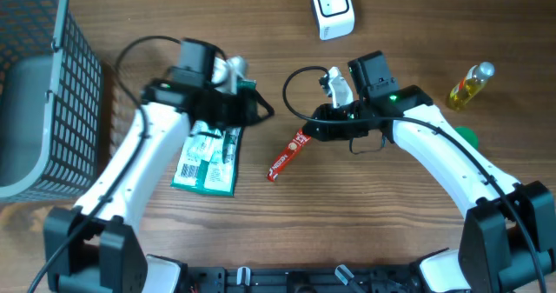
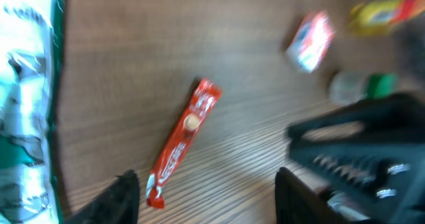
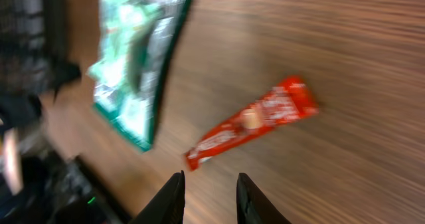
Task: Scan the item barcode
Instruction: 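Grasp the sachet with the left gripper from the right gripper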
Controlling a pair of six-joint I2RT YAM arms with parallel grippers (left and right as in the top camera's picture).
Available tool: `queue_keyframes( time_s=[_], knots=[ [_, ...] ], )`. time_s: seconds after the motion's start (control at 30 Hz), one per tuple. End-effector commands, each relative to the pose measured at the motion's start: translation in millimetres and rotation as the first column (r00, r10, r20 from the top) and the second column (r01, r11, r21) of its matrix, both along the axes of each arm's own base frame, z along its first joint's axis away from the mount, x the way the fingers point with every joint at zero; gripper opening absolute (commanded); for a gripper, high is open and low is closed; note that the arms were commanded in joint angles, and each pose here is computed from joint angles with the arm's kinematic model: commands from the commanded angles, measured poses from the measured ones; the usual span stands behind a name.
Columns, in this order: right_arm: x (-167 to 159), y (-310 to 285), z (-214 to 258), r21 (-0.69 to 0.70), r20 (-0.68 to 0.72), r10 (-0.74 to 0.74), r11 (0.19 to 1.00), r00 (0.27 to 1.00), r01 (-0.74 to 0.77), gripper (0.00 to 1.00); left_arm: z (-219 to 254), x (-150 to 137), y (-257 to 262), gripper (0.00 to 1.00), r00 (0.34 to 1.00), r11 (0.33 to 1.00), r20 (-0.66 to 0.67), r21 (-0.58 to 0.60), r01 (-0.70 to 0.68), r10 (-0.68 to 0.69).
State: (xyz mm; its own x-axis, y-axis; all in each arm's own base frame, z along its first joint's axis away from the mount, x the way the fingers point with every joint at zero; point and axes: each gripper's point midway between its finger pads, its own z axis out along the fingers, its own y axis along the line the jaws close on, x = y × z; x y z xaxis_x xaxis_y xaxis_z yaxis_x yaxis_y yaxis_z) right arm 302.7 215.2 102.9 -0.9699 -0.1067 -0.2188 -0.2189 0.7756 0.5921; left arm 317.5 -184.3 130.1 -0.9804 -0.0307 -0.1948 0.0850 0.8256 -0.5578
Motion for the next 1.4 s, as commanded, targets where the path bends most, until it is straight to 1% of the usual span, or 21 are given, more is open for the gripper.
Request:
queue_keyframes(
  time_s=[0.0,0.13,0.17,0.2,0.3,0.47,0.53,0.57,0.63,0.7,0.8,0.87,0.97,1.0,1.03,1.07,1.17,1.2,1.23,1.3,1.37],
  knots=[
    [8.0,-24.6,-16.2,-0.145,0.024,-0.107,0.983,0.994,0.11,0.31,-47.7,-20.7,-7.9,0.45,0.997,0.982,-0.065,0.176,0.061,-0.051],
    [10.6,-38.4,-22.8,-0.223,0.044,-0.135,0.964,0.99,0.141,0.37,-83.2,-43.8,-17.7,0.44,0.984,0.915,-0.104,0.364,0.173,-0.145],
    [11.1,-42.1,-24.3,-0.244,0.049,-0.142,0.958,0.989,0.149,0.37,-88.6,-47.7,-17.8,0.4,0.981,0.892,-0.103,0.411,0.19,-0.162],
    [11.0,-45.4,-25.7,-0.262,0.052,-0.147,0.953,0.988,0.156,0.38,-92.0,-52.4,-20.3,0.38,0.978,0.874,-0.104,0.438,0.21,-0.183],
    [7.8,-55.0,-30.0,-0.313,0.047,-0.158,0.935,0.986,0.165,0.39,-98.3,-64.9,-26.6,0.39,0.965,0.816,-0.085,0.52,0.254,-0.246],
    [5.8,-56.4,-30.9,-0.322,0.042,-0.151,0.934,0.988,0.157,0.39,-112.7,-62.4,-31.6,0.39,0.951,0.782,-0.068,0.553,0.286,-0.3],
    [5.9,-65.2,-33.5,-0.364,0.048,-0.175,0.914,0.983,0.18,0.4,-121.3,-58.3,-35.1,0.44,0.938,0.768,-0.063,0.557,0.317,-0.342],
    [7.4,-75.0,-35.0,-0.383,0.039,-0.235,0.894,0.971,0.232,0.41,-123.4,-56.5,-36.8,0.46,0.938,0.771,-0.058,0.554,0.314,-0.341],
    [13.8,-90.7,-35.1,-0.382,0.037,-0.285,0.882,0.958,0.277,0.47,-123.7,-55.4,-37.3,0.52,0.939,0.772,-0.054,0.553,0.312,-0.34],
    [16.1,-100.7,-35.4,-0.383,0.031,-0.312,0.874,0.95,0.299,0.48,-123.6,-54.0,-36.8,0.52,0.942,0.777,-0.052,0.551,0.304,-0.332],
    [16.2,-112.4,-36.4,-0.391,0.018,-0.342,0.862,0.939,0.322,0.51,-124.3,-53.2,-46.5,0.5,0.941,0.802,-0.043,0.511,0.31,-0.336],
    [15.0,-112.7,-36.7,-0.395,0.016,-0.335,0.863,0.942,0.314,0.51,-130.5,-54.5,-45.2,0.45,0.94,0.796,-0.059,0.517,0.317,-0.336],
    [14.5,-112.9,-36.8,-0.398,0.019,-0.32,0.867,0.947,0.301,0.51,-148.5,-62.0,-39.4,0.43,0.935,0.774,-0.121,0.532,0.343,-0.332],
    [14.4,-112.9,-36.8,-0.398,0.019,-0.32,0.867,0.947,0.3,0.52,-153.2,-65.1,-39.8,0.34,0.933,0.774,-0.14,0.524,0.355,-0.333],
    [14.5,-112.9,-36.8,-0.398,0.019,-0.32,0.867,0.947,0.301,0.52,-155.5,-67.1,-40.5,0.17,0.93,0.775,-0.15,0.517,0.362,-0.334],
    [14.6,-112.9,-36.8,-0.398,0.019,-0.32,0.867,0.947,0.301,0.52,-155.5,-68.4,-40.5,0.04,0.929,0.776,-0.156,0.514,0.366,-0.335],
    [15.5,-113.9,-36.5,-0.397,0.023,-0.317,0.868,0.948,0.299,0.51,-145.0,-66.4,-34.6,0.04,0.932,0.78,-0.171,0.512,0.36,-0.318],
    [16.8,-112.6,-35.2,-0.371,0.013,-0.321,0.878,0.947,0.303,0.51,-133.3,-61.3,-31.7,0.04,0.939,0.8,-0.176,0.492,0.345,-0.296],
    [17.0,-98.8,-29.4,-0.273,-0.013,-0.267,0.928,0.964,0.253,0.51,-120.7,-57.1,-35.8,0.04,0.941,0.837,-0.179,0.432,0.337,-0.286],
    [15.3,-82.3,-19.1,-0.141,-0.038,-0.196,0.972,0.98,0.189,0.52,-101.4,-54.6,-47.4,0.04,0.932,0.884,-0.174,0.3,0.358,-0.319],
    [14.1,-72.4,-5.1,0.003,-0.051,-0.139,0.99,0.989,0.139,0.52,-68.0,-45.8,-56.1,0.04,0.94,0.942,-0.152,0.098,0.321,-0.304]
  ],
)
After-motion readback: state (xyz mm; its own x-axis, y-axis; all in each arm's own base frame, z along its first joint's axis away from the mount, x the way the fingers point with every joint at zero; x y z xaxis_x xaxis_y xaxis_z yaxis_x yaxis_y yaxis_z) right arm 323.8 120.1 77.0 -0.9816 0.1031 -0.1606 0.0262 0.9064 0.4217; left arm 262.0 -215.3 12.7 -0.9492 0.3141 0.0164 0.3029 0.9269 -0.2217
